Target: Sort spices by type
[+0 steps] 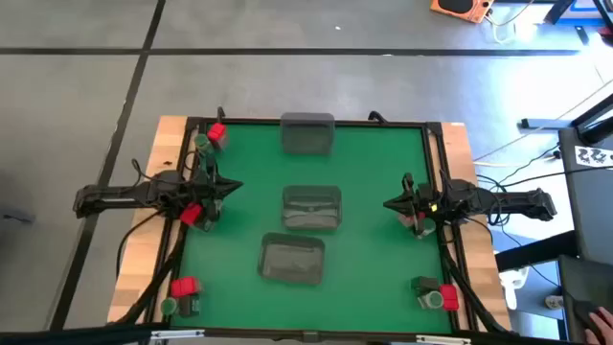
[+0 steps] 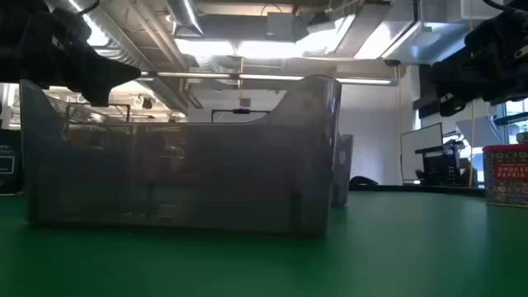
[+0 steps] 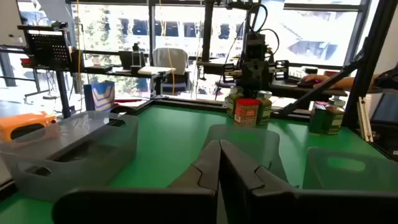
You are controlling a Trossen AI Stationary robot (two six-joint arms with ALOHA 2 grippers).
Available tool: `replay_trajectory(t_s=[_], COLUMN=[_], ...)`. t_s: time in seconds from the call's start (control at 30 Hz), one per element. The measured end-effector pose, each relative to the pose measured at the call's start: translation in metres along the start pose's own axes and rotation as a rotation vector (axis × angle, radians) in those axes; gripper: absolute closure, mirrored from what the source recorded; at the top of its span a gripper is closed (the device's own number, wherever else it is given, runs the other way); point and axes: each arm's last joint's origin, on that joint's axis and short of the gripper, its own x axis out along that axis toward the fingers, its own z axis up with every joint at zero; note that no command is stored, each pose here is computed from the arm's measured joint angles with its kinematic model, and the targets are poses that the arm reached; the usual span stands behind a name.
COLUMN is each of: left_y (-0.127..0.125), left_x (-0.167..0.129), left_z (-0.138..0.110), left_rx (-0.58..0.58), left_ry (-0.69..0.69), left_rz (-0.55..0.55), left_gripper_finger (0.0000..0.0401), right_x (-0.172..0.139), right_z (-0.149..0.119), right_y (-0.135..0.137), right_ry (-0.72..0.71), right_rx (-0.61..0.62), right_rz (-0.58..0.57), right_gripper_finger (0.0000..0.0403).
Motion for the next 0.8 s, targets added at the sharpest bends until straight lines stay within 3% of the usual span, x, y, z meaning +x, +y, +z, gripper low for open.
replay_trajectory(t_s=[0.8], left_y=[0.0000], left_x=[0.0000], left_z=[0.0001], left_rx=[0.000], left_ry=[0.000], left_rz=[0.001], left_gripper_finger=[0.0396], right_x=[0.0000], right_z=[0.0007], right_y=[0.0002], right_ry=[-0.007], right_rx=[0.000], right_rz=[0.003], right_gripper_finger=[0.0397])
